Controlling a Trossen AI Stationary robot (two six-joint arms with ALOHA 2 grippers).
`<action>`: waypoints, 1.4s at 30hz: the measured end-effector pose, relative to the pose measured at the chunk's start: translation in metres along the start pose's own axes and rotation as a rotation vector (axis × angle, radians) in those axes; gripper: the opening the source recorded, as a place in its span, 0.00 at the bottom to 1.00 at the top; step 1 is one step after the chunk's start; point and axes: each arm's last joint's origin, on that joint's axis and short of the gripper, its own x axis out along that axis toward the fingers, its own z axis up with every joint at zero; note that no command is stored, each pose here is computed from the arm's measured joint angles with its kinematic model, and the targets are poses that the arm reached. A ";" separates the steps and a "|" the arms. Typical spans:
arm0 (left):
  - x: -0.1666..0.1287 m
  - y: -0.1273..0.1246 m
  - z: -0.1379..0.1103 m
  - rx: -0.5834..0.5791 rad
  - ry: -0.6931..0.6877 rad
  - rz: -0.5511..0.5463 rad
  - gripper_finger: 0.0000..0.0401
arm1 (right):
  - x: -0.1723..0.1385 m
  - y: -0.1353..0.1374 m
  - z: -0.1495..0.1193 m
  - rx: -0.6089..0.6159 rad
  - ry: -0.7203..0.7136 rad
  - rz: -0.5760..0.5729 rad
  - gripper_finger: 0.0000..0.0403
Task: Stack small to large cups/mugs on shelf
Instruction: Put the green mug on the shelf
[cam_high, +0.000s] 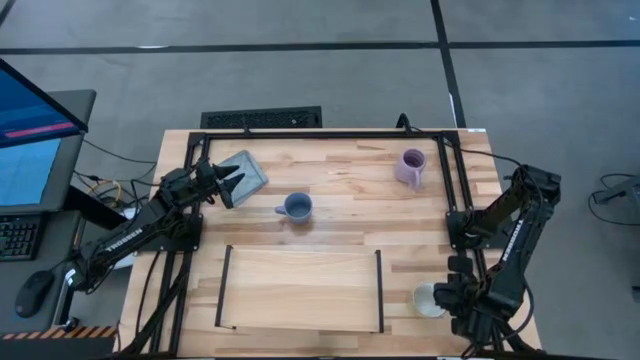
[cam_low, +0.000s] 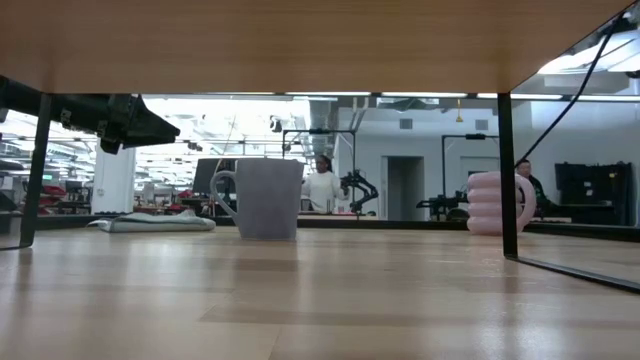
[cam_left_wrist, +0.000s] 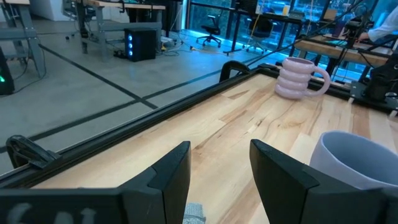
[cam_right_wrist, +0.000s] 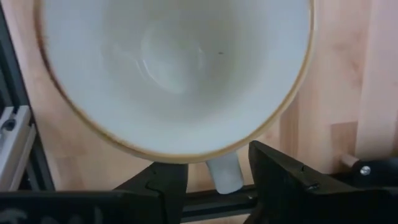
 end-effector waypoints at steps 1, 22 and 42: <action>0.000 0.000 0.000 0.000 0.000 0.000 0.39 | 0.000 0.001 0.000 0.001 -0.002 0.006 0.47; 0.000 0.000 0.000 0.000 0.003 0.000 0.39 | 0.000 0.006 0.002 0.007 -0.024 0.064 0.25; 0.000 0.000 0.000 0.000 0.004 0.000 0.39 | 0.000 0.005 0.008 0.033 -0.028 0.073 0.18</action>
